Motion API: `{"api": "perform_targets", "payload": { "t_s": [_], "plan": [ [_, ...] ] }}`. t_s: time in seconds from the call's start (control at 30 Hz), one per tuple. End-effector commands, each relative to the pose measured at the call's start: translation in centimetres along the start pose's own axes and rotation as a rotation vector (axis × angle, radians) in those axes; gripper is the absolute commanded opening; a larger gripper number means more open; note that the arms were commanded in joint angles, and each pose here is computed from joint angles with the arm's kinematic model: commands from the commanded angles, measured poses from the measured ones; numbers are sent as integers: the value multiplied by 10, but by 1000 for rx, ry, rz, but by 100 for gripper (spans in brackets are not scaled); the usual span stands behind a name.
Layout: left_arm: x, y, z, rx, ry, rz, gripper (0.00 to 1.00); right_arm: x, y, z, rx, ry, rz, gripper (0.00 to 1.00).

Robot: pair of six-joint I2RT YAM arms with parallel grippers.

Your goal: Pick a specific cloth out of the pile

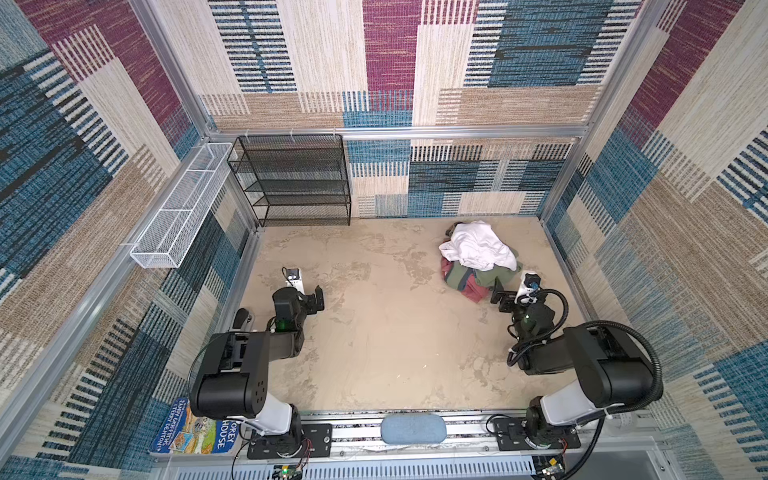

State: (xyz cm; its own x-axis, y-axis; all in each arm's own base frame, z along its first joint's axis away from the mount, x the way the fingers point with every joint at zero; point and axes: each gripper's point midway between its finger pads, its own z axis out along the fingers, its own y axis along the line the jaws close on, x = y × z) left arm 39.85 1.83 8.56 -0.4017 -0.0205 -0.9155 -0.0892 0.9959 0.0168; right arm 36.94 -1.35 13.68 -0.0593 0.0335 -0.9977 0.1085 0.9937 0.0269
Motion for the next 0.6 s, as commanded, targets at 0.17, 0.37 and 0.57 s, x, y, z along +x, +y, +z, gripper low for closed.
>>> {"api": "perform_targets", "payload": {
  "t_s": [0.17, 0.37, 0.57],
  "plan": [
    [-9, 2, 0, -10, -37, 6, 100, -8, 1, 0, -4, -33, 0, 100],
    [-9, 2, 0, -8, -36, 5, 100, -9, 1, 0, -3, -34, 0, 100],
    [-9, 2, 0, -8, -34, 6, 100, -9, 1, 1, -4, -34, 3, 100]
  ]
}}
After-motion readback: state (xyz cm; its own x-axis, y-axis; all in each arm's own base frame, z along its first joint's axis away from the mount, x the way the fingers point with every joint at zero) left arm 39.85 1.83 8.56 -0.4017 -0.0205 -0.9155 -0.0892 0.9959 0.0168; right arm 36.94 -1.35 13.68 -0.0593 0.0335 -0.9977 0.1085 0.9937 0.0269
